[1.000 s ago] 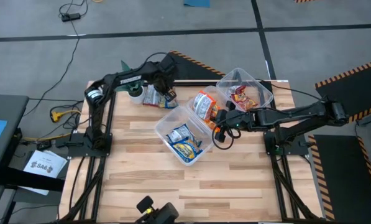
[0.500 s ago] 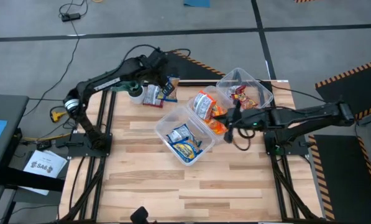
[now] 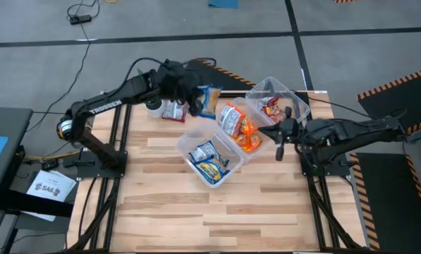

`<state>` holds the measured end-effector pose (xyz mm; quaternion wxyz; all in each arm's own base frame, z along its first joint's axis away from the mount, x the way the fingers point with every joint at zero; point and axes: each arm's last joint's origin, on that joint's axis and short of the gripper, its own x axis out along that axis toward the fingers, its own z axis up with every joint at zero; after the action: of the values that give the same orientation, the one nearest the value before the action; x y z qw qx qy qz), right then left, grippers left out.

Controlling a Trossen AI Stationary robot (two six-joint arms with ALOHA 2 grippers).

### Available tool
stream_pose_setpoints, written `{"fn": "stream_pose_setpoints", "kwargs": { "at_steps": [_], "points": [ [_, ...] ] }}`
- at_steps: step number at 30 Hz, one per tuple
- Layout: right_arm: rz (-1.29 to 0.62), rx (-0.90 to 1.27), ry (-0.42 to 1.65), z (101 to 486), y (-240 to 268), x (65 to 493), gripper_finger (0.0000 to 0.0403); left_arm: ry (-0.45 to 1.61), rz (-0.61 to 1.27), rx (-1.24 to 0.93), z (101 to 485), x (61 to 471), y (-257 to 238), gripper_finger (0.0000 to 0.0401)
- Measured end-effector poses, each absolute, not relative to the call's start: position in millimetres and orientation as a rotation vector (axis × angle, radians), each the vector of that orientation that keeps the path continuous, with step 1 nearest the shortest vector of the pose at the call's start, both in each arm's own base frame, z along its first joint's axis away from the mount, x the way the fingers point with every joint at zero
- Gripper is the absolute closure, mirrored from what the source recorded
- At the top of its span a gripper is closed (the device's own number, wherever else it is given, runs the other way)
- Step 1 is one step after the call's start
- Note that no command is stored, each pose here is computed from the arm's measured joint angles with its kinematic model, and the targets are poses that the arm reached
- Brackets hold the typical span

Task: Sort Maruchan noodles
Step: Put the blue noodle pack into the left transparent bin

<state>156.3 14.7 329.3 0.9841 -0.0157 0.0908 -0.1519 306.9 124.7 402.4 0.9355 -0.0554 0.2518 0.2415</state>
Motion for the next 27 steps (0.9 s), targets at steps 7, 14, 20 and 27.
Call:
{"fn": "stream_pose_setpoints", "kwargs": {
  "at_steps": [7,14,20,27],
  "points": [
    [-0.299,-0.037,0.200,327.8,15.5,154.9,0.0376,0.571,0.313,-0.076,399.2,320.3,65.9,0.0401],
    [-0.301,-0.023,0.204,327.1,15.5,155.0,0.0376,0.645,0.255,0.002,393.1,322.1,6.7,0.0401],
    [-0.303,0.000,0.198,327.3,15.5,155.0,0.0376,0.627,0.302,0.036,394.3,322.3,-3.5,0.0391],
    [-0.303,0.006,0.197,327.4,15.5,155.0,0.0376,0.667,0.385,0.029,391.6,319.4,23.1,0.0312]
  ]
}}
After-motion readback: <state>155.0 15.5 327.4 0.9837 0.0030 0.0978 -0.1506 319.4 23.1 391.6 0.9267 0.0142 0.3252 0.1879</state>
